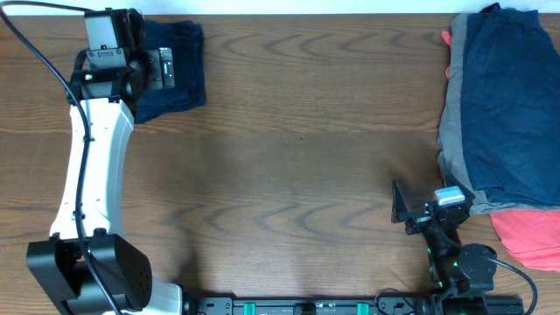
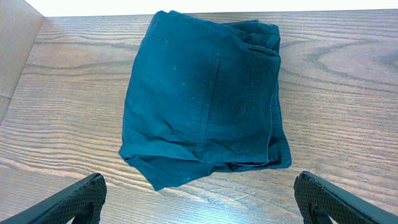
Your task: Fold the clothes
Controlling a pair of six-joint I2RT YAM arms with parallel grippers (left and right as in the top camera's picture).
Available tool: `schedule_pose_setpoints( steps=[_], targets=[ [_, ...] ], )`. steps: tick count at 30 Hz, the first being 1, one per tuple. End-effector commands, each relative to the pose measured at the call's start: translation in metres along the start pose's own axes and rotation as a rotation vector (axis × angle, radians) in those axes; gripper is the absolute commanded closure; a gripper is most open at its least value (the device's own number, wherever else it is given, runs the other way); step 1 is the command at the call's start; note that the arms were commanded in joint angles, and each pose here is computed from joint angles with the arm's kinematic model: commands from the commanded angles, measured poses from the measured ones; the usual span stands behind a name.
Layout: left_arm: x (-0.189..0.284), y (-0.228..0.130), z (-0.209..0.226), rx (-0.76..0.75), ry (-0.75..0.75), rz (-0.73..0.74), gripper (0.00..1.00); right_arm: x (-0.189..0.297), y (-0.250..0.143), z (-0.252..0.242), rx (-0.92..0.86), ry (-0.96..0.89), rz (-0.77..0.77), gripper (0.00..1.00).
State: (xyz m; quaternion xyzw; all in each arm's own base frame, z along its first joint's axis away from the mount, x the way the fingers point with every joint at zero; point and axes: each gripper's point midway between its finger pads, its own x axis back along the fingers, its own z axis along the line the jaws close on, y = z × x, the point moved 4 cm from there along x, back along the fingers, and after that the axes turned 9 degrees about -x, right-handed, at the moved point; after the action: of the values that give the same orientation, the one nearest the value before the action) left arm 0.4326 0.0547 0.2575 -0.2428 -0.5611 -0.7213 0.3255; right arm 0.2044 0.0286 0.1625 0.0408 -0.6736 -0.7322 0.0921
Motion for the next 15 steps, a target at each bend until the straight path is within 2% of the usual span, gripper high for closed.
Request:
schedule_pose_setpoints(
  steps=[1, 11, 15],
  targets=[
    [-0.002, -0.001, 0.001, 0.005, 0.011, 0.007, 0.02, 0.000, 0.000, -0.003, -0.009, -0.016, -0.004, 0.01],
    [0.001, -0.009, 0.000, 0.004, 0.001, 0.044, 0.02, 0.000, 0.000, -0.003, -0.009, -0.016, -0.004, 0.01],
    [0.004, -0.018, -0.014, 0.109, -0.084, 0.071, 0.02, 0.000, 0.000, -0.003, -0.009, -0.016, -0.004, 0.01]
  ],
)
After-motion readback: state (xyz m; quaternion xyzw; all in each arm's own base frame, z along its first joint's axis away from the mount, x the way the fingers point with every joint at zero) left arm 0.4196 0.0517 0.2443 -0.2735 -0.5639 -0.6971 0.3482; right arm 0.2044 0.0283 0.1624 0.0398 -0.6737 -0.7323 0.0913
